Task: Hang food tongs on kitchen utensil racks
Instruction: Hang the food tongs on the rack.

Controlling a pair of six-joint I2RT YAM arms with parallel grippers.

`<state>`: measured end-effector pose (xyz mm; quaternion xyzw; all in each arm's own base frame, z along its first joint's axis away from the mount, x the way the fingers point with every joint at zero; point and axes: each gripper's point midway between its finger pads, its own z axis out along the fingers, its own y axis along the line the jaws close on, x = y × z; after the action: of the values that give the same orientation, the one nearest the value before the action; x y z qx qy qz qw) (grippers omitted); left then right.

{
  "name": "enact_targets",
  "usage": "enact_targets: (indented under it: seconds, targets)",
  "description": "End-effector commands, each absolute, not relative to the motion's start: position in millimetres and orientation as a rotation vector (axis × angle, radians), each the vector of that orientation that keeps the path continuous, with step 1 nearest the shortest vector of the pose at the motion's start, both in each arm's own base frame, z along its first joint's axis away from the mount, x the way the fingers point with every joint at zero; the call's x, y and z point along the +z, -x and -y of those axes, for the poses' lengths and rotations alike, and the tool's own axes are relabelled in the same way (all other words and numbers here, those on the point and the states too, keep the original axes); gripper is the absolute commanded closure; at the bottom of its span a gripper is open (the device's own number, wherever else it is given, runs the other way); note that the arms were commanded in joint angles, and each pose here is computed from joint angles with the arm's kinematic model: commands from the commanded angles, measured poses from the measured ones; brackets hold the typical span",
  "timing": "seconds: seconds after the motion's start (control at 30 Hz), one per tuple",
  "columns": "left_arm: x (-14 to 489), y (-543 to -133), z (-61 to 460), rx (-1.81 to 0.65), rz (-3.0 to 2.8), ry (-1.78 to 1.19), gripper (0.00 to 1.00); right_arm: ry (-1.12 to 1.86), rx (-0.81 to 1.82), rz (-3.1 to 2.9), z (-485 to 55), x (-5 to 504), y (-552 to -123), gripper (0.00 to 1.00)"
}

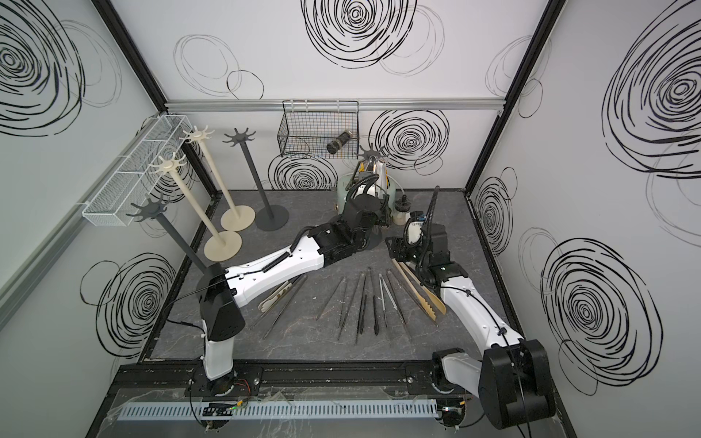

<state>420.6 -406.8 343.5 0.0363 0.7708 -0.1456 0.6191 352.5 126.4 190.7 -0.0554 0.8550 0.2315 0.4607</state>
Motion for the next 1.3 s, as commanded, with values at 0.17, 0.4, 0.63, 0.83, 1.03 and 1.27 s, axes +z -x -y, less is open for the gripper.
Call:
enact_targets:
  seconds: [0.17,0.4,0.63,0.83,1.03,1.27]
  targets:
    - [328.9,-429.9,408.2,-0.336,-1.798,-0.033,1.0,0.135,0.592,-2.085,-128.2,192.6,-352.8,0.3]
    - [312.1,-431.0,412.2,-0.326,-1.833,-0.048,1.0,0.138,0.606,-2.083,-129.7,192.7,-352.2,0.3]
    - [293.2,-428.7,415.2,-0.337,-1.868,-0.068,0.98,0.14,0.613,-2.084,-130.7,191.3,-351.6,0.3]
    - [284.6,-430.0,419.4,-0.351,-1.883,-0.087,0.9,0.14,0.612,-2.085,-130.7,190.1,-351.7,0.3]
    - [281.5,-430.7,422.9,-0.39,-1.892,-0.072,0.8,0.136,0.614,-2.089,-130.3,188.3,-351.0,0.3]
    - [282.5,-431.8,423.0,-0.404,-1.892,-0.071,0.79,0.133,0.615,-2.086,-129.7,188.9,-351.6,0.3]
